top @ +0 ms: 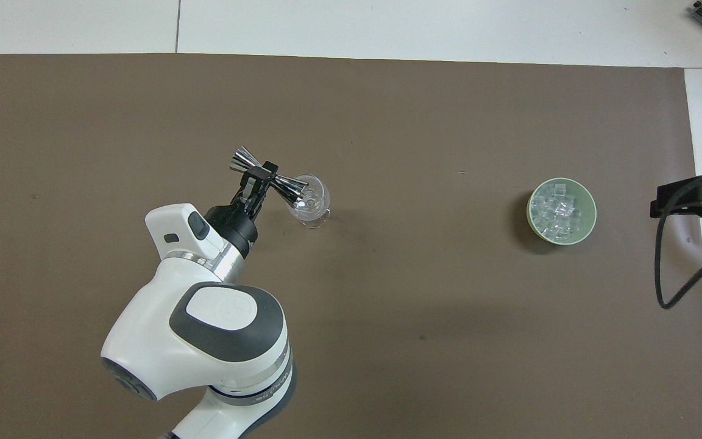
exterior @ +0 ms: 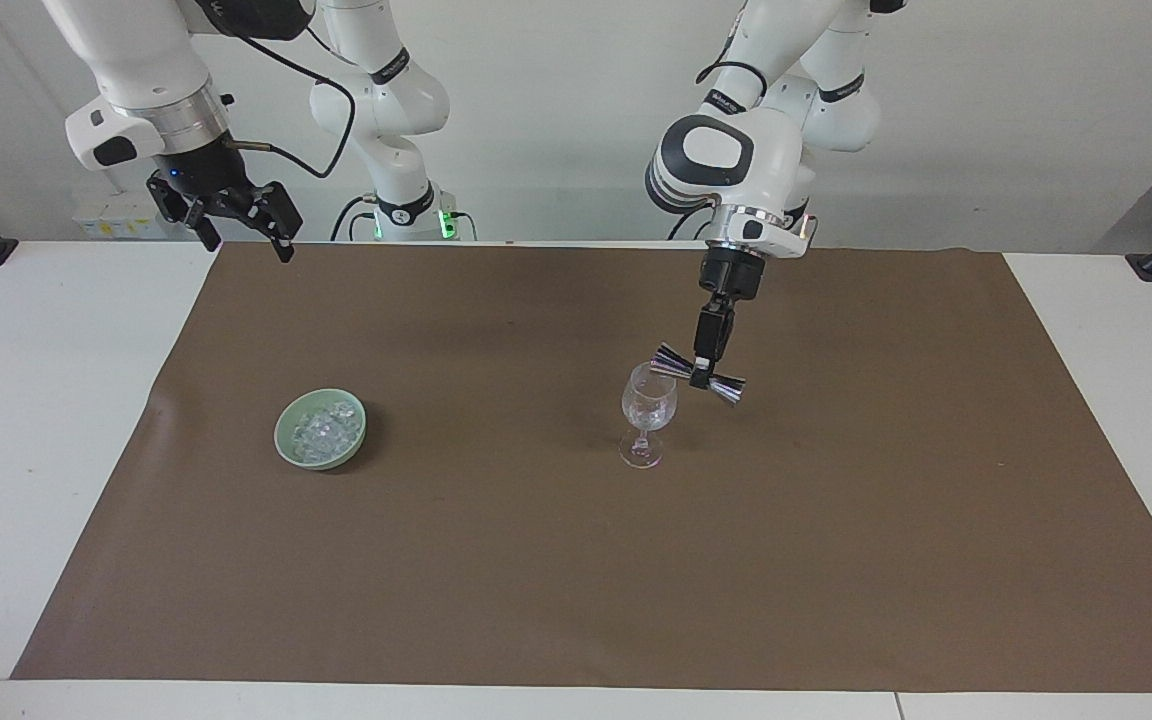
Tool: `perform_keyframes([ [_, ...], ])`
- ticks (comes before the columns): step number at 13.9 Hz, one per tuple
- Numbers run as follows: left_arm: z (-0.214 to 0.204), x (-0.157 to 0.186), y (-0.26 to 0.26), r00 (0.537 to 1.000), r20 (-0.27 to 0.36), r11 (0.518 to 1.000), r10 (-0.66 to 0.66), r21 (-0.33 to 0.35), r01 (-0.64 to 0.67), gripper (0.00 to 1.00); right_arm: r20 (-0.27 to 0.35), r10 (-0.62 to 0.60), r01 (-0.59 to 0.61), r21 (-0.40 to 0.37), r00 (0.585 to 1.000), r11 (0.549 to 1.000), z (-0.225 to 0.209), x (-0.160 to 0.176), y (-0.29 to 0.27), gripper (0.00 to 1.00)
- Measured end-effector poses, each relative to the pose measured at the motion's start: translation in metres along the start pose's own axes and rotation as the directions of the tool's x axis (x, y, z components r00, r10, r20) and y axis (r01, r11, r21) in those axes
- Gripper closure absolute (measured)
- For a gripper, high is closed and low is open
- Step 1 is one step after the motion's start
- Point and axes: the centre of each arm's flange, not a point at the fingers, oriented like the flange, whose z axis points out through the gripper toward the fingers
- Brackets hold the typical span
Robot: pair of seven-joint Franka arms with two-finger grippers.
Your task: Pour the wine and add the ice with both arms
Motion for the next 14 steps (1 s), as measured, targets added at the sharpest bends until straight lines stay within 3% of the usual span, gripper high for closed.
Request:
perform_keyframes([
  [14,0.002,-0.0032,0.0071,0.998,-0.016,0.998,0.055,-0.005,-0.055,0.79,0.0,0.0,0.0,0.0,1.0,1.0,0.0,0.0,0.0,0.0],
])
